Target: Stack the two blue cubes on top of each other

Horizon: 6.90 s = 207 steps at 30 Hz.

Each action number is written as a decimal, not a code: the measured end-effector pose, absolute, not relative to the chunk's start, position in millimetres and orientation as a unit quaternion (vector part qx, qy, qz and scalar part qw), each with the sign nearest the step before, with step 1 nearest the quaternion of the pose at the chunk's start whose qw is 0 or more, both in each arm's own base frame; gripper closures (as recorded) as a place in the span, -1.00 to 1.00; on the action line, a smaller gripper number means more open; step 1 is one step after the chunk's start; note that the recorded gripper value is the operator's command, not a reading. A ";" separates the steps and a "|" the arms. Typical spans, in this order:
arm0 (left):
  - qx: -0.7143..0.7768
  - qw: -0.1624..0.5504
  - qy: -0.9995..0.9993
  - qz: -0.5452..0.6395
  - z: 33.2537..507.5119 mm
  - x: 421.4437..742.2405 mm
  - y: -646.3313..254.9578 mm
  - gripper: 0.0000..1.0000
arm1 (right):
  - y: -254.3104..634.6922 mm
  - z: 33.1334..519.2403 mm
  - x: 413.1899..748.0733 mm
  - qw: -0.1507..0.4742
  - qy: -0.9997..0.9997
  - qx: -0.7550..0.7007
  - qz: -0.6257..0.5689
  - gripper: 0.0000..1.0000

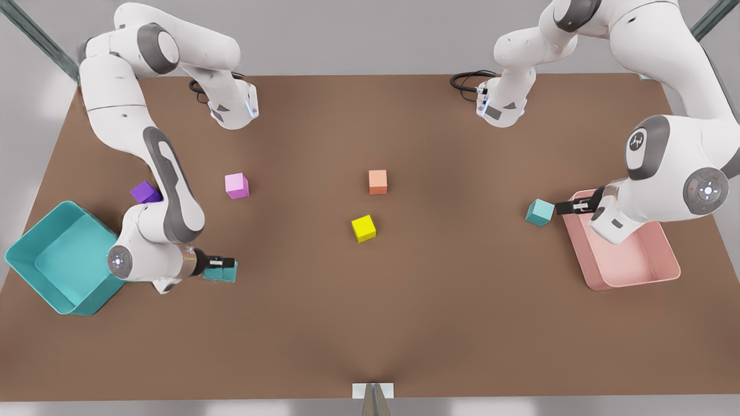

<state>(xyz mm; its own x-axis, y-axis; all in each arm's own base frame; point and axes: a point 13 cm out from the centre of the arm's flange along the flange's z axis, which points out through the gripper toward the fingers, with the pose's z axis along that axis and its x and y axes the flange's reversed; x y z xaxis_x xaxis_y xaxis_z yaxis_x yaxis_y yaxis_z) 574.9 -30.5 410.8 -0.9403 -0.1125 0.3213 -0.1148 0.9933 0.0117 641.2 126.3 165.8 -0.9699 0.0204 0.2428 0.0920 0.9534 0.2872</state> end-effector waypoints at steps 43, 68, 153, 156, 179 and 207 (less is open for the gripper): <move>-0.039 0.133 -0.990 -0.004 157.5 485.8 26.8 -1.00 | 62.5 545.1 572.5 -0.014 -0.987 -0.156 0.024 -1.00; -0.263 0.089 -0.961 0.018 98.0 485.6 45.3 -1.00 | 47.3 455.1 568.8 0.097 -0.995 0.019 0.017 -1.00; -0.130 -0.072 -0.988 0.051 157.2 664.5 -498.5 -0.35 | 28.5 429.6 577.8 0.117 -0.990 0.075 0.005 -1.00; -0.110 -0.074 -0.990 0.055 152.6 665.4 -499.4 -0.35 | 28.5 429.6 577.7 0.118 -0.990 0.075 0.005 -1.00; -0.029 -0.061 -0.996 0.049 136.5 666.3 -489.3 -0.38 | 30.1 427.5 577.1 0.119 -0.990 0.076 0.004 -1.00; 0.105 0.064 -0.991 -0.056 439.7 605.9 -83.4 -1.00 | 28.4 428.5 577.9 0.118 -0.990 0.075 0.005 -1.00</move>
